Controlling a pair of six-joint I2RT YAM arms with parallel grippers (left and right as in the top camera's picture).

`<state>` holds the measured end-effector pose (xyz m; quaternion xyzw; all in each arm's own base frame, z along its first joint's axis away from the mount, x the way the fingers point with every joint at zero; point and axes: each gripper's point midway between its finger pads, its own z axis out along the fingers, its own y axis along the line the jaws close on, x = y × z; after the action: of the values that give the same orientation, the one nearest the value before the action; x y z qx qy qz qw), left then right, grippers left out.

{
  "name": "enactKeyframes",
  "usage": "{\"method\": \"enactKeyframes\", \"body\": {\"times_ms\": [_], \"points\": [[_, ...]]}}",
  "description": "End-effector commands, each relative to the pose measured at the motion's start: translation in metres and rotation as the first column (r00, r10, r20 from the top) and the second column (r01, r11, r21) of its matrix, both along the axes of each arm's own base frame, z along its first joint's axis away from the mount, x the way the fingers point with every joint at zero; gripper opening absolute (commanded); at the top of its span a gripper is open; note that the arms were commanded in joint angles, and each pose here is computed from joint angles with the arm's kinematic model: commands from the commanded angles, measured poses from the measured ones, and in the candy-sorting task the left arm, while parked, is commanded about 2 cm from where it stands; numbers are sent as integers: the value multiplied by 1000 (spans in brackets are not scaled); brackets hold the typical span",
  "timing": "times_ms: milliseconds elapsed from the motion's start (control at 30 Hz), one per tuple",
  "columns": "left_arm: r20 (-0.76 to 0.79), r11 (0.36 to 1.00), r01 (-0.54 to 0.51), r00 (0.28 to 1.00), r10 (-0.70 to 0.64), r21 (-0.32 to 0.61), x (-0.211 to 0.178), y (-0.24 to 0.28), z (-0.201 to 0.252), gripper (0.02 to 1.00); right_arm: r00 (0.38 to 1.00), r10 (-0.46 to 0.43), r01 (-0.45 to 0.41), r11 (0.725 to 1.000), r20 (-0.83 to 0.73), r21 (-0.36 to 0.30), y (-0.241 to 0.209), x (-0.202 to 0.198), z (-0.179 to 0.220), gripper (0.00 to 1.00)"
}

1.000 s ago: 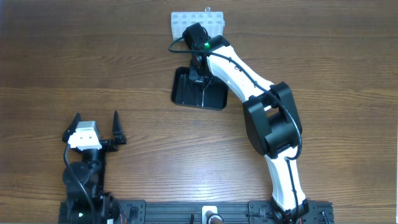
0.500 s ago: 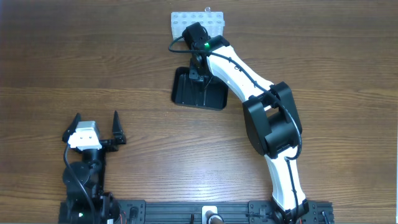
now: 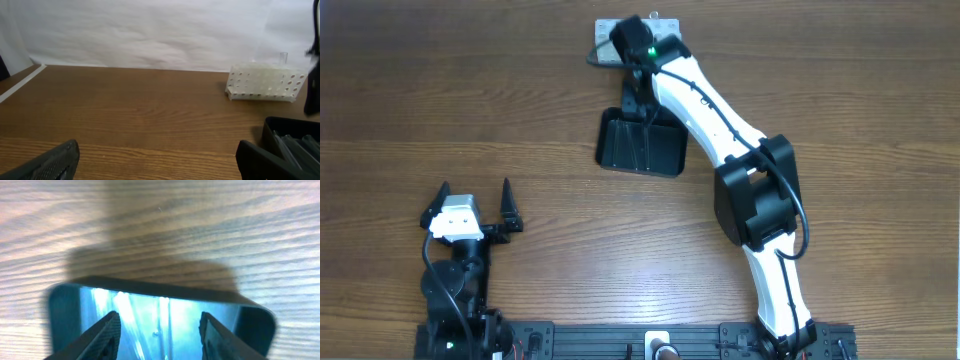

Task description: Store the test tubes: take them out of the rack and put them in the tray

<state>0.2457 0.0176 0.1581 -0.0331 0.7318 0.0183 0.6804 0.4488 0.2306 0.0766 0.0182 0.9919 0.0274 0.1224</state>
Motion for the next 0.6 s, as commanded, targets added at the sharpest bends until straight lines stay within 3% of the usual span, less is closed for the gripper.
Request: {"method": "enactKeyframes", "body": {"times_ms": [33,167,267,400,600], "points": [[-1,1000,10,1000,-10,14,0,-1,-1,998,992,44,-47,999,122,26,5,25,55,540],[-1,1000,10,1000,-10,14,0,-1,-1,998,972,51,-55,998,228,12,2,43,90,621],[-1,1000,10,1000,-10,14,0,-1,-1,998,944,52,-43,998,325,-35,-5,61,113,759],[-1,1000,10,1000,-10,14,0,-1,-1,998,897,112,-76,992,428,-102,-10,83,132,822],[-1,1000,10,1000,-10,14,0,-1,-1,998,848,99,-23,988,520,-150,-29,110,144,899]]}}
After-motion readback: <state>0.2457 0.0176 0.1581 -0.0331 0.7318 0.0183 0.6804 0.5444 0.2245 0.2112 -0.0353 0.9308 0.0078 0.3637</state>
